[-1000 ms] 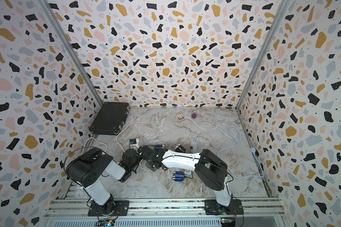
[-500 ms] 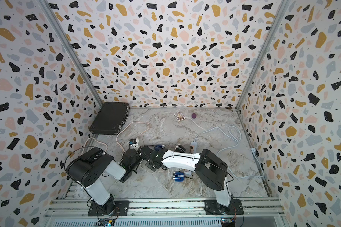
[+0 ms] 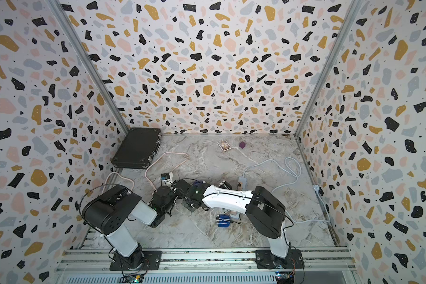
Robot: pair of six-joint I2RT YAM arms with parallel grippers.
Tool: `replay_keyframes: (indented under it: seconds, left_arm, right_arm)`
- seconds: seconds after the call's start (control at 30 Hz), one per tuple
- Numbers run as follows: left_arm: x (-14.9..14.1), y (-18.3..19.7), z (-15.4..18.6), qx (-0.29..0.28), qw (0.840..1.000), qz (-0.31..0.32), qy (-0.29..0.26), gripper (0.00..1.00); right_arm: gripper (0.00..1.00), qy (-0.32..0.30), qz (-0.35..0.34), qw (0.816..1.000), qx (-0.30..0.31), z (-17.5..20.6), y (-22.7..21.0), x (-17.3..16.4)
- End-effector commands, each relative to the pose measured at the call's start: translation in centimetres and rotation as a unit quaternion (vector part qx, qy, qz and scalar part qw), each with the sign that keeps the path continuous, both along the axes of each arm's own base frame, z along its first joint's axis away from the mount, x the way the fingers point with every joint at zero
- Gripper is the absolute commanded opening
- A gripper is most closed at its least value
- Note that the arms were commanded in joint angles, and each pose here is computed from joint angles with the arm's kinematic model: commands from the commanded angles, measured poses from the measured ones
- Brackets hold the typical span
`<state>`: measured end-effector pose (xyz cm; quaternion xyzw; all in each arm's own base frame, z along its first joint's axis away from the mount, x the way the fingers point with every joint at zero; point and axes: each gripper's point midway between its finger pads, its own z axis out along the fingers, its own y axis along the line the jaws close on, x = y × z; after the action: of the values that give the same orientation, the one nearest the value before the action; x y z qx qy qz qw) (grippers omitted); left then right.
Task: Unplug the electric shaver
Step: Remove the plug from the socket.
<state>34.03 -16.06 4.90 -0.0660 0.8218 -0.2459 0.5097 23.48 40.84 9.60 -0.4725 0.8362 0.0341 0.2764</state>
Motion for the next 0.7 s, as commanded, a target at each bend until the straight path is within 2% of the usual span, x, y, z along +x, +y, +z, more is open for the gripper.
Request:
replay_keyframes:
  seconds: [0.0, 0.2, 0.33, 0.43, 0.67]
  left_arm:
    - [-7.0, 1.5, -9.2, 0.089, 0.976, -0.038, 0.195, 0.0]
    - [-6.7, 2.7, -4.2, 0.137, 0.977, -0.021, 0.162, 0.11]
    - [-6.6, 3.1, -1.2, 0.142, 0.981, -0.012, 0.133, 0.1]
    - [-6.5, 3.2, -0.8, 0.142, 0.981, -0.011, 0.13, 0.07]
    - [-6.3, 2.4, -2.7, 0.128, 0.983, -0.021, 0.132, 0.06]
  right_arm:
    - [0.0, -0.091, -0.024, 0.981, 0.173, 11.6, 4.4, 2.7]
    - [0.0, -0.073, -0.029, 0.985, 0.155, 8.9, 4.0, 2.6]
    - [0.0, -0.062, -0.026, 0.986, 0.152, 8.0, 4.2, 2.4]
    - [0.0, -0.053, -0.025, 0.986, 0.154, 7.4, 4.3, 2.2]
    - [0.0, -0.026, -0.012, 0.988, 0.155, 5.3, 3.9, 1.0]
